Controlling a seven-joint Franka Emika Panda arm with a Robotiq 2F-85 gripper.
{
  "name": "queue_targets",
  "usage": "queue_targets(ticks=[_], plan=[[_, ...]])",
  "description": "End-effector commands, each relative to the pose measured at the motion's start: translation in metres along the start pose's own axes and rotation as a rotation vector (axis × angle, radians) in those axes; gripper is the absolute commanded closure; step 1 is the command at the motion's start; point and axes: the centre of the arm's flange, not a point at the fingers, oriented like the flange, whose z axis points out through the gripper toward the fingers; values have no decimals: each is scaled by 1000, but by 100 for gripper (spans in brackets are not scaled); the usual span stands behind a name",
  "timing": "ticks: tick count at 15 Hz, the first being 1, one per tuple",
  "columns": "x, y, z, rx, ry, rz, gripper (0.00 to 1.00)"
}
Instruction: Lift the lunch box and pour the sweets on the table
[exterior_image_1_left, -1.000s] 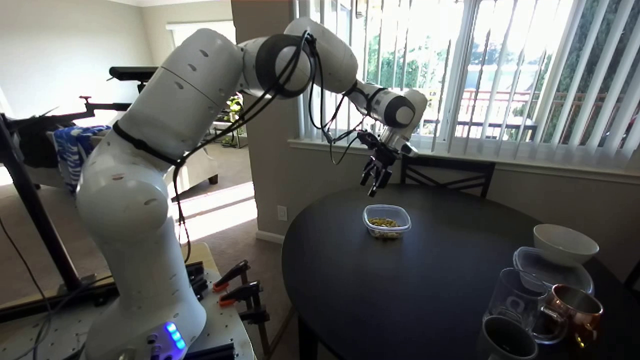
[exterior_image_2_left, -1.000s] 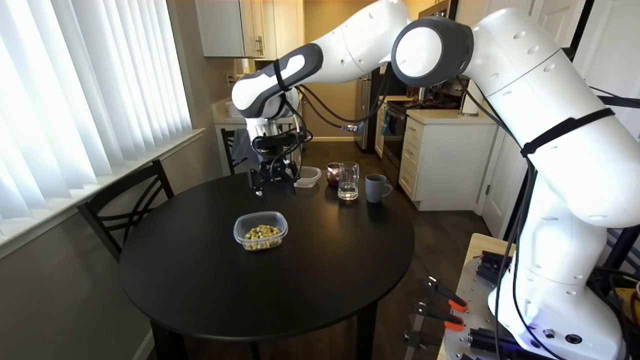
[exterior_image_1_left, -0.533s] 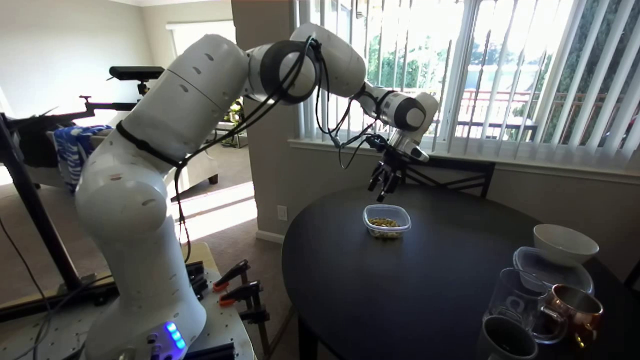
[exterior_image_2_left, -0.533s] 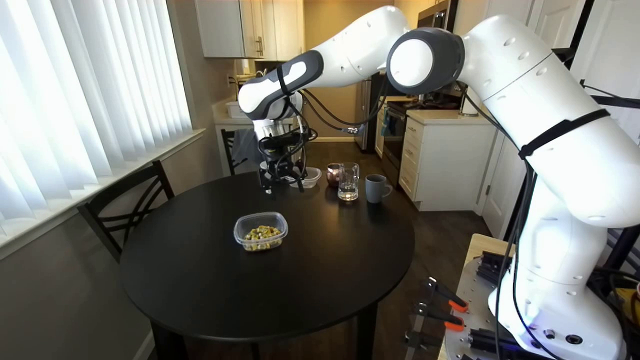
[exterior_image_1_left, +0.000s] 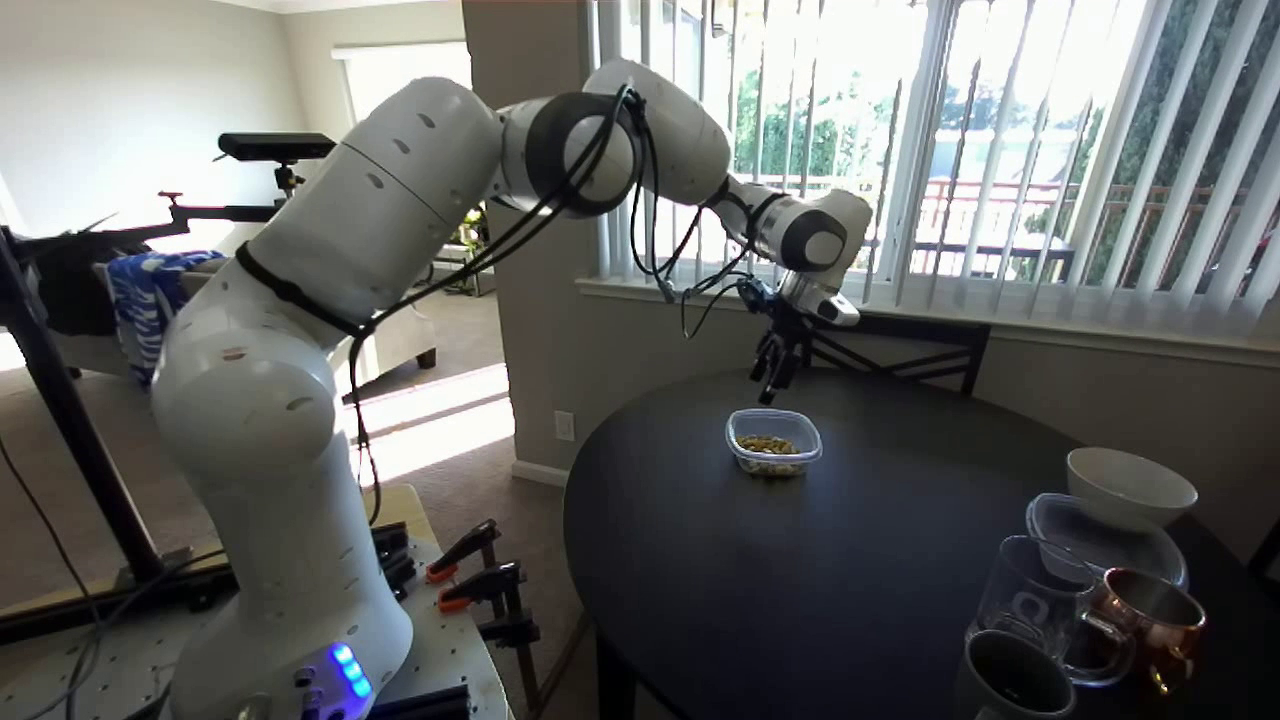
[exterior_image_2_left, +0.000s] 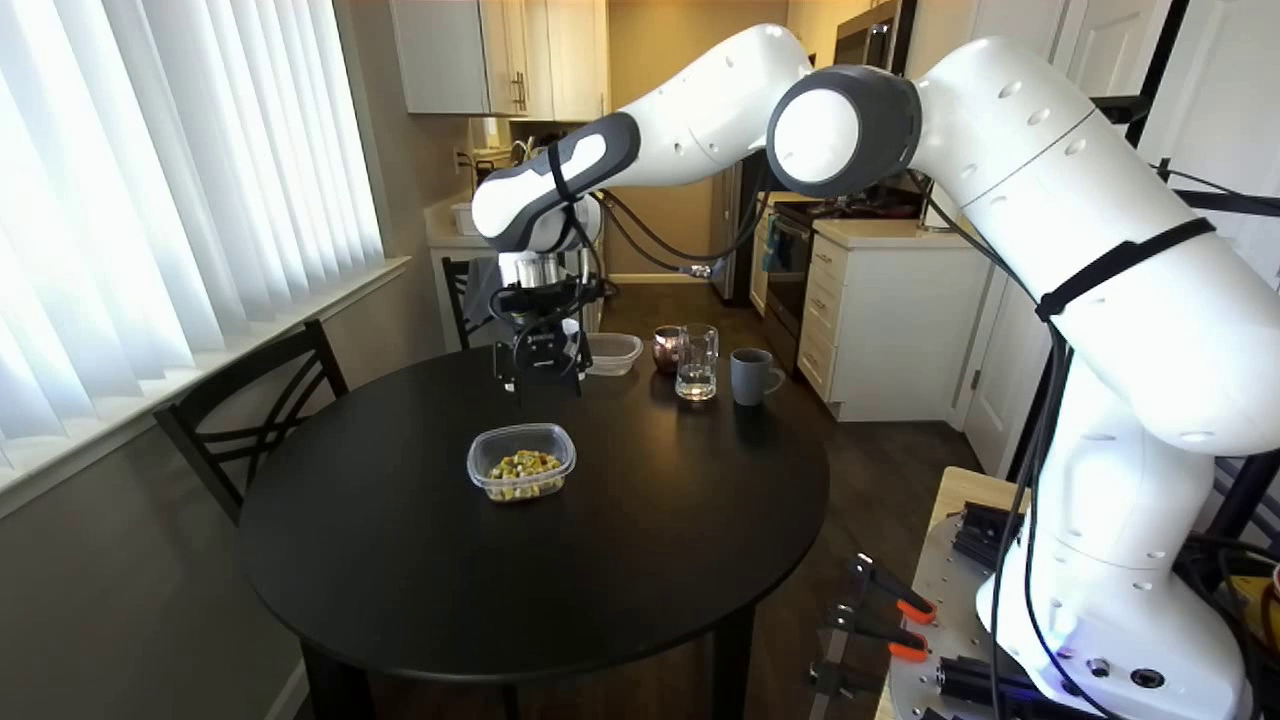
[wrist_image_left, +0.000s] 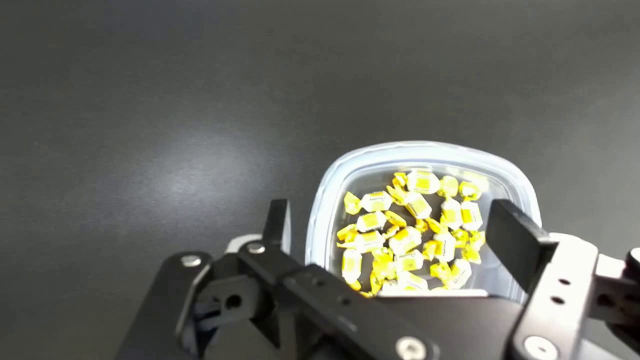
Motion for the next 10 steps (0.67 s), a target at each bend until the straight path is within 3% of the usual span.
queue_targets(ticks=[1,4,10], plan=[[16,-16,39,65,13,123,0],[19,-11,59,52,28,221,0],[16,3,43,64,116,369,0]])
